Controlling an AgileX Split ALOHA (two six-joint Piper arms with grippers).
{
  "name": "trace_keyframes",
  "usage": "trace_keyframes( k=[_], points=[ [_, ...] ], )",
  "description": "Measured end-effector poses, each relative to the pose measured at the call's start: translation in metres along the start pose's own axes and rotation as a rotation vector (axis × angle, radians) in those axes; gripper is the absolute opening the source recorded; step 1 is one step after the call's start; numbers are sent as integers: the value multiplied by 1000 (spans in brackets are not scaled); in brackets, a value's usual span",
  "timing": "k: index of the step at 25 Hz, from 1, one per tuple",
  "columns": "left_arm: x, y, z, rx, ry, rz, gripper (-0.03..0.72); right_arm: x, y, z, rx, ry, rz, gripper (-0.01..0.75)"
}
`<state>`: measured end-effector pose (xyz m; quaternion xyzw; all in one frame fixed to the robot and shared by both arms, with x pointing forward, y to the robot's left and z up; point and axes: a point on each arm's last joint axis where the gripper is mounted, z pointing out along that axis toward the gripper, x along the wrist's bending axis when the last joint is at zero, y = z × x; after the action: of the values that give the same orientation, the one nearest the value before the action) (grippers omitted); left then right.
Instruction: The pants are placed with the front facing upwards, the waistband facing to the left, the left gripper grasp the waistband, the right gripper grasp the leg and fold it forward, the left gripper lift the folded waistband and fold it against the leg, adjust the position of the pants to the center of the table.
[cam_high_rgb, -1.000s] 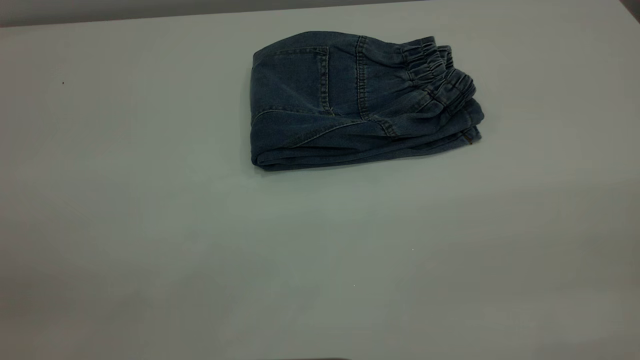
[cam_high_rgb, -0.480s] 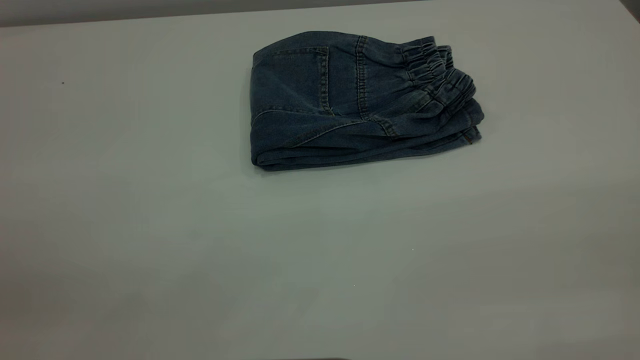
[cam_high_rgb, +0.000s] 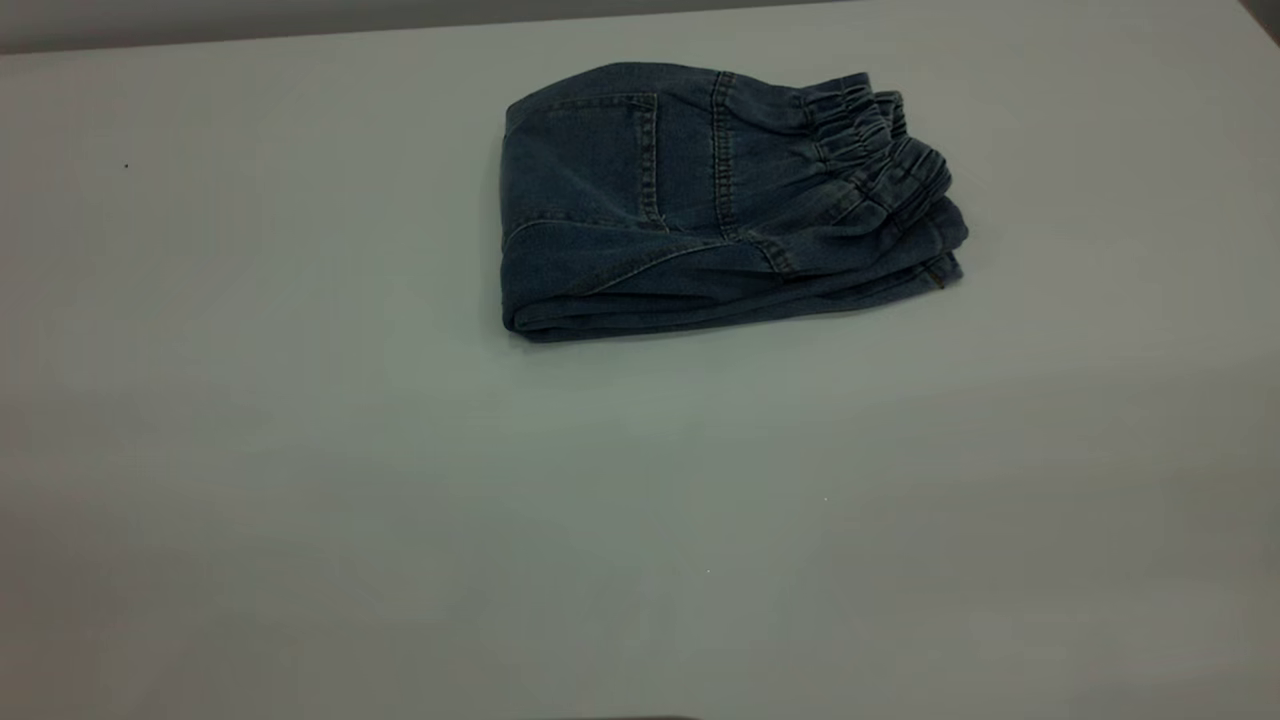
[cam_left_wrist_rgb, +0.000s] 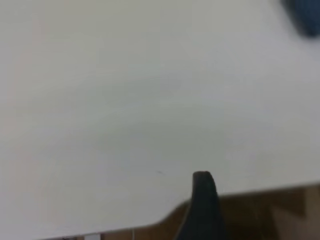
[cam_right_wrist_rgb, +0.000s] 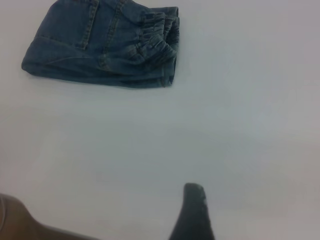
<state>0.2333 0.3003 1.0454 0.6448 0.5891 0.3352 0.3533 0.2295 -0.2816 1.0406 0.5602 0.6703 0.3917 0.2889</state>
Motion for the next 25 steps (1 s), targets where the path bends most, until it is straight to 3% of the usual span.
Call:
trace_keyframes(
  k=[5,25],
  points=[
    [-1,-3,-3,-23,61,-35,515,0,0,0,-1,-6,6,497],
    [-1,-3,-3,-23,65,-37,515,2,1,2,-8,-76,67,496]
  ],
)
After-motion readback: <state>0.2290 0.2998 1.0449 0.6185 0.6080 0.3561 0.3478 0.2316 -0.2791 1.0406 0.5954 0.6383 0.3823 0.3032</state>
